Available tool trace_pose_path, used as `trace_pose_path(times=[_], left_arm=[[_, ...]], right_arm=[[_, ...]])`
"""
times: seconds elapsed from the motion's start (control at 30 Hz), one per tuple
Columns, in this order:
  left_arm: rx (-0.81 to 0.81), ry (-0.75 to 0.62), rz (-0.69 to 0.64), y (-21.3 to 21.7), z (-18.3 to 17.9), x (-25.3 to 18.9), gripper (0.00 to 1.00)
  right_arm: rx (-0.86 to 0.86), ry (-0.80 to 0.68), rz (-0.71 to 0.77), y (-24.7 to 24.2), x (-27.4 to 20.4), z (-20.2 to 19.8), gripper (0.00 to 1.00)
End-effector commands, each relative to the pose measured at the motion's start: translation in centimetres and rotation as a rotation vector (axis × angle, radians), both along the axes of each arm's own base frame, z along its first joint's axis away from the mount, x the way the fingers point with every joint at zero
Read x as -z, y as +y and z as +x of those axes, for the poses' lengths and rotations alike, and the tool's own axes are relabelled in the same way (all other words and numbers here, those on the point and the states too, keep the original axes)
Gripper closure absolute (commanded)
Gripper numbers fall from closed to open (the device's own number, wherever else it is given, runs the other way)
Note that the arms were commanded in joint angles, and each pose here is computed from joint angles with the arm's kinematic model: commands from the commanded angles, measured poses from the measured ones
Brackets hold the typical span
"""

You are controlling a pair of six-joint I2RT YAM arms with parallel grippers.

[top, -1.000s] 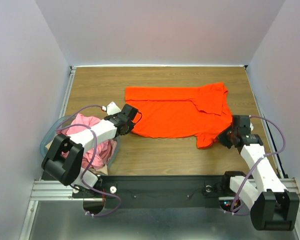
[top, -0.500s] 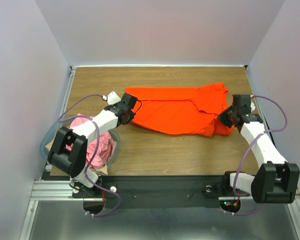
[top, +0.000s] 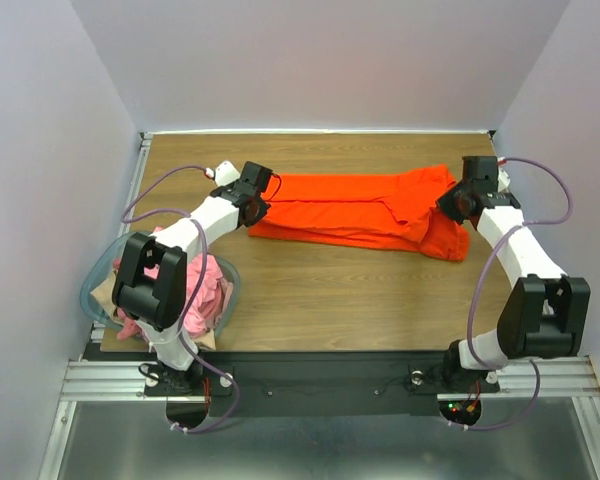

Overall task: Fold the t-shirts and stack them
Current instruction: Fold the tshirt

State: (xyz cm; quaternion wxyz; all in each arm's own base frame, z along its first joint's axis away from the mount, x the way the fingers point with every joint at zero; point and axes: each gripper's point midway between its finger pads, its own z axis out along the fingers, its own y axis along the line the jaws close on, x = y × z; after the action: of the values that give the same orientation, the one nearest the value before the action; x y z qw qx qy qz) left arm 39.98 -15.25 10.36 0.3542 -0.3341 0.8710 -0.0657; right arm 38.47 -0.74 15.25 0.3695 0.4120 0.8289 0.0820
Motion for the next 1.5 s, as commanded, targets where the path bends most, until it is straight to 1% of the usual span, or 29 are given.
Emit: trace_pose_path(times=[0.0,0.2,0.33,0.4,0.43,0.47,0.57,0.6,0.63,0.7,0.97,1.0,1.03,1.07,1.13,1.17,1.2,1.23,1.3,1.33,1.37,1.4,1.43,1.47], left_arm=[[-0.017,-0.030,0.017,0.9,1.6,-1.6,1.00],[-0.019,-0.031,0.019,1.1,3.3,-1.6,1.00],[-0.022,-0.016,0.022,1.2,4.4,-0.9,1.00],[-0.022,-0.008,0.014,1.2,4.9,-0.5,1.00],[-0.028,-0.009,0.011,1.4,5.1,-0.5,1.00],[-0.026,-0.008,0.006,1.3,5.4,-0.1,1.00],[-0.022,-0.016,-0.001,1.2,6.1,-0.3,1.00],[-0.017,-0.003,0.005,1.2,6.2,0.3,1.00],[-0.016,-0.009,0.004,1.1,6.5,0.1,1.00],[-0.010,0.004,0.009,0.9,6.7,0.6,1.00],[-0.013,0.025,0.015,1.1,7.5,1.4,1.00],[-0.011,0.038,0.020,1.2,7.5,1.6,0.83],[-0.007,0.045,0.028,1.2,7.5,1.8,0.72],[-0.010,0.049,0.037,1.4,7.4,1.9,0.43],[-0.018,0.048,0.046,1.8,7.3,1.8,0.13],[-0.021,0.039,0.050,1.9,7.3,1.3,0.01],[-0.023,0.036,0.051,2.0,7.2,1.0,0.02],[-0.023,0.034,0.055,2.1,7.1,0.9,0.02],[-0.021,0.012,0.046,2.1,7.0,-0.2,0.02],[-0.019,0.009,0.047,2.2,6.7,-0.4,0.02],[-0.017,0.003,0.044,2.3,6.5,-0.7,0.02],[-0.017,-0.021,0.034,2.3,6.3,-1.8,0.02],[-0.017,-0.019,0.035,2.5,5.8,-1.7,0.02],[-0.016,-0.025,0.031,2.6,5.5,-2.1,0.02]], right_arm=[[0.012,-0.088,-0.055,-1.1,-2.8,2.9,1.00],[0.003,-0.062,-0.076,-1.7,-1.9,4.8,1.00],[0.002,-0.072,-0.081,-2.0,-2.2,6.1,1.00],[-0.006,-0.066,-0.098,-2.2,-1.7,7.0,1.00],[-0.007,-0.084,-0.114,-2.5,-2.4,7.7,1.00],[-0.016,-0.064,-0.120,-2.5,-1.5,8.2,1.00],[-0.042,-0.063,-0.139,-2.7,-1.2,9.6,1.00],[-0.070,-0.083,-0.148,-2.5,-1.9,10.4,1.00],[-0.088,-0.063,-0.150,-2.4,-0.8,11.0,1.00],[-0.117,-0.075,-0.155,-2.2,-1.0,12.0,1.00],[-0.188,-0.027,-0.155,-1.7,2.3,14.4,0.99],[-0.193,-0.023,-0.151,-1.7,2.6,14.6,0.97],[-0.196,-0.024,-0.148,-1.6,2.7,14.9,0.95],[-0.208,-0.009,-0.146,-1.5,3.7,15.2,0.94],[-0.234,-0.007,-0.135,-1.1,4.1,15.6,0.86],[-0.241,-0.007,-0.133,-1.0,4.3,16.0,0.82],[-0.247,-0.013,-0.132,-1.0,4.2,16.1,0.78],[-0.260,-0.018,-0.124,-0.7,4.1,16.3,0.62],[-0.269,-0.027,-0.111,-0.5,3.6,16.3,0.41],[-0.272,-0.041,-0.104,-0.3,2.8,16.0,0.27],[-0.269,-0.048,-0.102,-0.2,2.4,15.8,0.20],[-0.290,-0.059,-0.075,0.4,1.8,15.0,0.03],[-0.298,-0.061,-0.066,0.7,1.6,14.6,0.00],[-0.307,-0.064,-0.058,0.9,1.3,14.1,0.00]])
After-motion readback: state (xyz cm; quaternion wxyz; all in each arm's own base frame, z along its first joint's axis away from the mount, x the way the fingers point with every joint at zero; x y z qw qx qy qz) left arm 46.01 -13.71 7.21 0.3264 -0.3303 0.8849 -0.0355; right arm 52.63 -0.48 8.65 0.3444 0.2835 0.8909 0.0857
